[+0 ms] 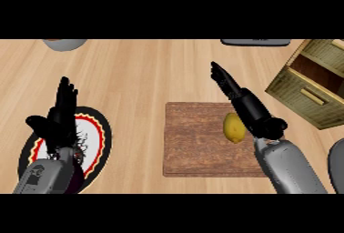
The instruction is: Pick the lemon from the cutting board and place it in the basket
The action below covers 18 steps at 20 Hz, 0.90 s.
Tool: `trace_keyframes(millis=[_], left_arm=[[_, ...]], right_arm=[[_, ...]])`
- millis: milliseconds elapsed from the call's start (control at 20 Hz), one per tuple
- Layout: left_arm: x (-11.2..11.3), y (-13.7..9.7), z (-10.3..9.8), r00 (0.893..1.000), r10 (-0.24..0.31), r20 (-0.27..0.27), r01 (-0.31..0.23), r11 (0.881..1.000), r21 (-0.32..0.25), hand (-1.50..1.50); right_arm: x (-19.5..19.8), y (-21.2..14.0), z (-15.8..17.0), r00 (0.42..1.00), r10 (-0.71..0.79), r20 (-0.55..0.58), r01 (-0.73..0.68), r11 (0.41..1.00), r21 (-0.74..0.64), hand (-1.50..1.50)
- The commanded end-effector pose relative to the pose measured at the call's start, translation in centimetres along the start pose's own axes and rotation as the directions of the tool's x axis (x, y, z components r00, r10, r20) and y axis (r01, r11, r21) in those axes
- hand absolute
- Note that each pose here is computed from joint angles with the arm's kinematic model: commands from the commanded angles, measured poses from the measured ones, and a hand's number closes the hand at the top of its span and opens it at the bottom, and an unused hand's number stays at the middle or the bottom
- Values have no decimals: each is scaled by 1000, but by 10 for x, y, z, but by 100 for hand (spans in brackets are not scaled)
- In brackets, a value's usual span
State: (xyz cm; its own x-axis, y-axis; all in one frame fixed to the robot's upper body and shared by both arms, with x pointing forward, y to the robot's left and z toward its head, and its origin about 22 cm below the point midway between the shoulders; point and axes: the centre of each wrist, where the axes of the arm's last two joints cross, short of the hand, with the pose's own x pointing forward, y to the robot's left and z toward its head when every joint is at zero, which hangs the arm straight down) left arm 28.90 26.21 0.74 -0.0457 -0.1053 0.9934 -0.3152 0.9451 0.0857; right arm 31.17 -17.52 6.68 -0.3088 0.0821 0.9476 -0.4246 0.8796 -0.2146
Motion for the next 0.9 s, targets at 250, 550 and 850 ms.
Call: trace_keyframes(millis=[250,550,850], left_arm=[[38,17,-10,972,-149,185,210,901,-379,0],[49,-6,7,981,-101,164,170,857,-486,0],[45,7,1,983,-120,139,173,857,-485,0]], right_arm=[[-13,-99,50,990,11,-141,-68,909,-412,150],[-42,52,20,975,220,40,-200,938,-285,-150],[-19,40,8,861,450,-239,-509,746,-430,-150]])
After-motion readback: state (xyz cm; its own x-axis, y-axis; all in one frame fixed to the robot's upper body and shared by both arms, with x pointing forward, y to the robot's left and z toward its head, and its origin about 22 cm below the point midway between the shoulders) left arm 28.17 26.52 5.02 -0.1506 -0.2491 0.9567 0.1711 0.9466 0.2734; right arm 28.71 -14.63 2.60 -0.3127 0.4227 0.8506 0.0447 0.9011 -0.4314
